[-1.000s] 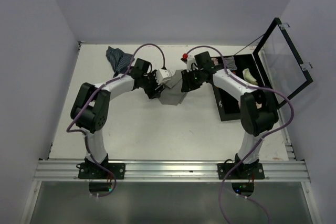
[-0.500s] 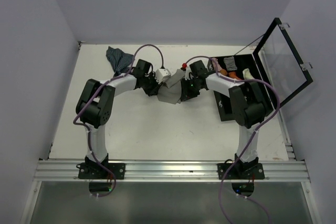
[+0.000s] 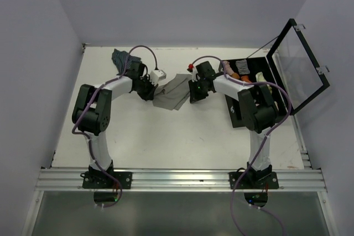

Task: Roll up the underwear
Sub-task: Flatten the underwear

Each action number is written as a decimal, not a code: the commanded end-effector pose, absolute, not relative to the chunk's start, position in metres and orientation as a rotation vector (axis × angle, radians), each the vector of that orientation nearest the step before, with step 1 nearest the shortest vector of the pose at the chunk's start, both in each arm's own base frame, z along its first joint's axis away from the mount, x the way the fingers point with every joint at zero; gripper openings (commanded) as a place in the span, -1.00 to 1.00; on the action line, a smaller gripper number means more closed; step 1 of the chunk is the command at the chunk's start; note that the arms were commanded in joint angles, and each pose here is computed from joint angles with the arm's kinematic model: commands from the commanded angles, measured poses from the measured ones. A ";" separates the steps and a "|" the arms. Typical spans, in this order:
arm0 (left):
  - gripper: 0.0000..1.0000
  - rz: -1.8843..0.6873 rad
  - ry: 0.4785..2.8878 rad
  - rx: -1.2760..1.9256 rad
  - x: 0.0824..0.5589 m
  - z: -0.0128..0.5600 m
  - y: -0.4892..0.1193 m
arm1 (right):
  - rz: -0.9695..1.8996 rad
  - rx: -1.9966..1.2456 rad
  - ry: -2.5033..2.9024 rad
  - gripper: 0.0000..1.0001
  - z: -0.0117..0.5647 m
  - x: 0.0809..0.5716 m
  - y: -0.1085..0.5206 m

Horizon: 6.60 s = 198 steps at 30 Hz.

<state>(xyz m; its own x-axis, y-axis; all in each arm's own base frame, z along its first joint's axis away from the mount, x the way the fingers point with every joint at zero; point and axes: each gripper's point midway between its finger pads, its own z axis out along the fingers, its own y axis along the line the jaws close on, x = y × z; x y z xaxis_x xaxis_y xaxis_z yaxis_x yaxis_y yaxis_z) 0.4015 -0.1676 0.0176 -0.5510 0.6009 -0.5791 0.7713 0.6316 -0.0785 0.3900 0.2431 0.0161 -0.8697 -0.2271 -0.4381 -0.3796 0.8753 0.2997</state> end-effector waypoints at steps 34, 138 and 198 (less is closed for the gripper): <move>0.05 -0.523 2.199 1.124 0.393 0.056 -0.136 | 0.447 -1.342 2.115 -0.76 -0.010 0.357 0.345; -0.55 -0.504 2.427 1.123 0.365 0.005 -0.176 | 0.506 -0.585 2.400 -1.00 0.111 0.464 0.209; -1.00 -1.094 2.244 0.890 0.392 0.073 -0.240 | 0.807 -0.642 2.557 -1.00 0.089 0.366 0.173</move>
<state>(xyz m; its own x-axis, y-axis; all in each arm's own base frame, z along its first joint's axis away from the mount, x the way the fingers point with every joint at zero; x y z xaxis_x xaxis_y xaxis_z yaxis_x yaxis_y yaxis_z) 0.3663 -0.2635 0.0243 -0.6611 0.4529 -0.5982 0.7497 0.4307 -0.5025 0.3420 0.1561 0.0569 -0.8614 -0.3395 -0.3779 -0.4834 0.7764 0.4044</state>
